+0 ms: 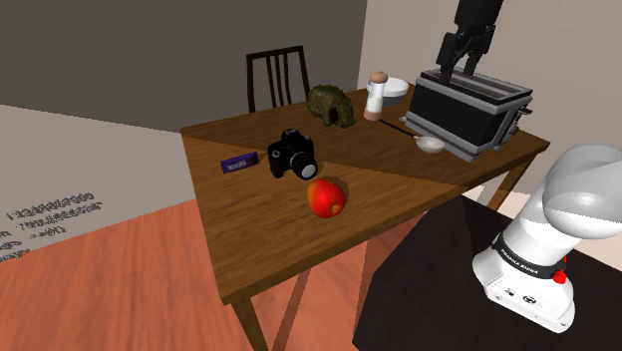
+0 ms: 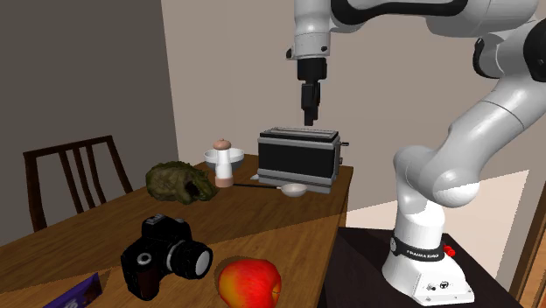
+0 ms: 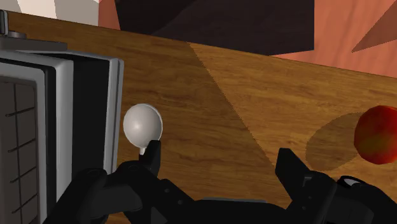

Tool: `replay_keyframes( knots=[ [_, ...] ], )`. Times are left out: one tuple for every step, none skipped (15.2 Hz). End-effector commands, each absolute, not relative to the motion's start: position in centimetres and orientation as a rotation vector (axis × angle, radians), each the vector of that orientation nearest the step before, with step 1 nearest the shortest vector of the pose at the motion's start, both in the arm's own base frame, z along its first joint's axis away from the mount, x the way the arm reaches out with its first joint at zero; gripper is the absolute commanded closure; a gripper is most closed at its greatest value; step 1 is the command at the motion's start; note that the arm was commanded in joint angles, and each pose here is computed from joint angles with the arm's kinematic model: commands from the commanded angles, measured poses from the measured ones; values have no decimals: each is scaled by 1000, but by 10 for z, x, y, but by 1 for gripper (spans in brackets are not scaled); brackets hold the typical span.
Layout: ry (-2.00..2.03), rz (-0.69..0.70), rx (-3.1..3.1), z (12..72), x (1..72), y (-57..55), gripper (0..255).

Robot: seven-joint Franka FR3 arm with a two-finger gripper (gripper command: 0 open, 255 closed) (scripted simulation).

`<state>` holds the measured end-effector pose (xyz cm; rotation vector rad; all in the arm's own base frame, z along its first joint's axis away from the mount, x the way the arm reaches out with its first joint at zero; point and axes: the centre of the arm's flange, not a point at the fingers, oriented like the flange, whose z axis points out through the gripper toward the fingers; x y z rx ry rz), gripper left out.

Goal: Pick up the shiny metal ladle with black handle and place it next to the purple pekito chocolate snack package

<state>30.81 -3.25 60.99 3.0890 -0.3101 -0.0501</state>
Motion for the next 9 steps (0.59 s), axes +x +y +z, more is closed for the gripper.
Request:
replay_keyframes(
  knots=[
    [-310, -50, 3089, 610, 308, -33, 0],
    [-317, -40, 3093, 600, 313, -40, 0],
    [-324, -30, 3097, 591, 317, -48, 0],
    [-331, -21, 3101, 581, 322, -56, 0],
    [-338, -11, 3105, 571, 326, -63, 0],
    [-345, -1, 3109, 562, 331, -71, 0],
    [-352, 9, 3113, 552, 335, -79, 0],
    [-358, 19, 3117, 542, 340, -86, 0],
    [-365, 29, 3121, 533, 345, -94, 0]
  ],
)
